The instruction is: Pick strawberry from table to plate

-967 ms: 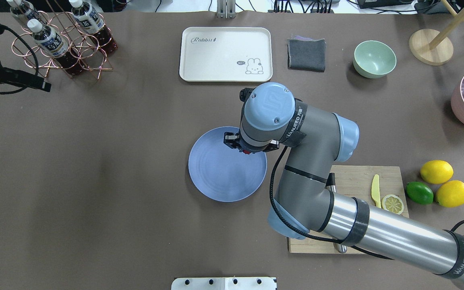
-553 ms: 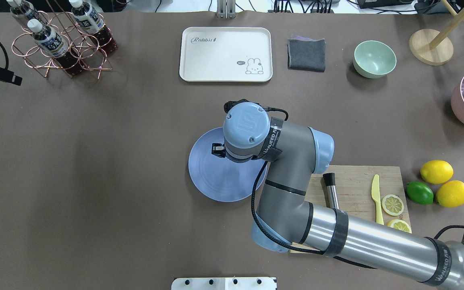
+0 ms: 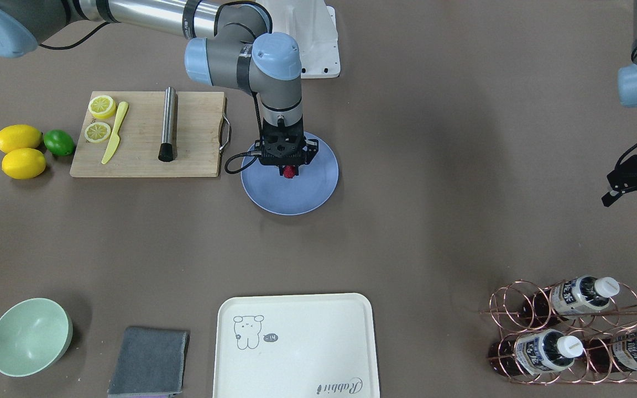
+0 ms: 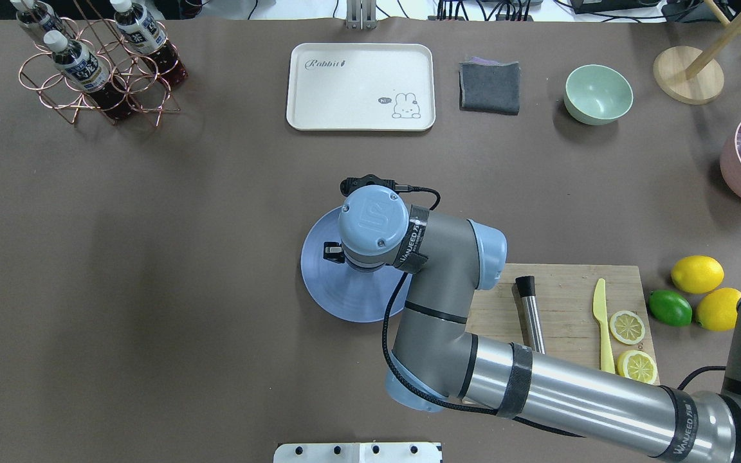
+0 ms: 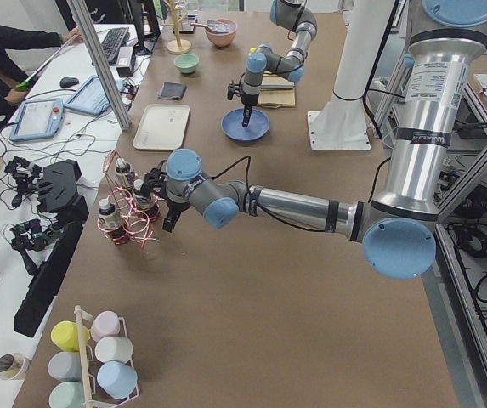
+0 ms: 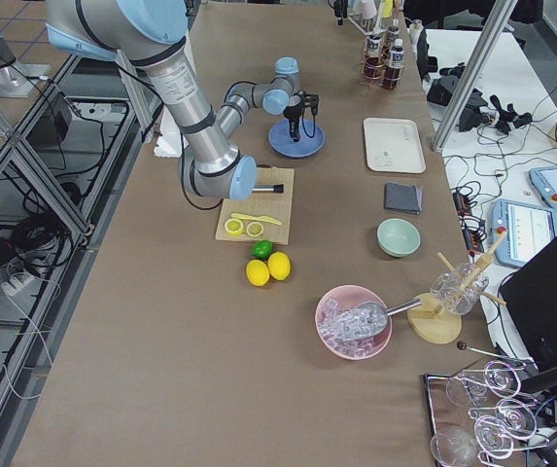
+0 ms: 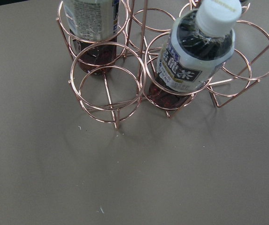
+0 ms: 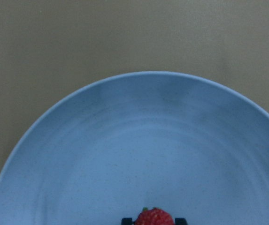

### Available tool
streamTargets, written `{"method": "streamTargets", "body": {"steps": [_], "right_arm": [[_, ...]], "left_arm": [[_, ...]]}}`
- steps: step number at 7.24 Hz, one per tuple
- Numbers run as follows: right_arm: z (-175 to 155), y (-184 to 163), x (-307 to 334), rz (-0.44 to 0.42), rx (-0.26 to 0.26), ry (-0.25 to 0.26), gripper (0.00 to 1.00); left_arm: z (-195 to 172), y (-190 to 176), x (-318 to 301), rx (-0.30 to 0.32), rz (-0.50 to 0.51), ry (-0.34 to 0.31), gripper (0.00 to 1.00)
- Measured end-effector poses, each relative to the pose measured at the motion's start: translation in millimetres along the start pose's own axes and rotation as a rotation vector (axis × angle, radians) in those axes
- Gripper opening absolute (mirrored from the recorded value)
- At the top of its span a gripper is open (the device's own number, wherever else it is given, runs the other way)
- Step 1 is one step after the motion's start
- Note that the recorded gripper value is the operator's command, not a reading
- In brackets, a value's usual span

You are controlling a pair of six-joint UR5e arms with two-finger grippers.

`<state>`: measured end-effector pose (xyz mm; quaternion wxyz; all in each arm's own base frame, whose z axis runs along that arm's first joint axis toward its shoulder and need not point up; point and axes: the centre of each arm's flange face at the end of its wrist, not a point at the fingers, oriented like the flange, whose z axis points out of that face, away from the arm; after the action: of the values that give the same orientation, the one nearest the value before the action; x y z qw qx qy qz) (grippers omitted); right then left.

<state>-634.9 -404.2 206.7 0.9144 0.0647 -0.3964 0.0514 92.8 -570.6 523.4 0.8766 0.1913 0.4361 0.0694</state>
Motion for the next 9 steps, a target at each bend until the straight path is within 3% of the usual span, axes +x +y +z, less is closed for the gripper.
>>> {"method": "streamTargets", "body": {"steps": [3, 5, 7, 9], "right_arm": [[-10.6, -3.3, 1.2, 0.034, 0.005, -0.019, 1.0], [-57.7, -24.0, 24.1, 0.076, -0.013, -0.013, 1.0], [-113.0, -61.5, 105.2, 0.101, -0.052, 0.034, 1.0], [-141.1, -100.6, 230.3, 0.005, -0.076, 0.105, 1.0]], "left_arm": [[-0.7, -0.1, -1.7, -0.001, -0.002, 0.001, 0.98], [-2.7, 0.9, -0.7, -0.005, -0.001, 0.019, 0.98], [-7.5, 4.1, -7.8, -0.006, 0.006, 0.025, 0.98], [-32.0, 7.1, -42.1, -0.017, 0.066, -0.023, 0.98]]}}
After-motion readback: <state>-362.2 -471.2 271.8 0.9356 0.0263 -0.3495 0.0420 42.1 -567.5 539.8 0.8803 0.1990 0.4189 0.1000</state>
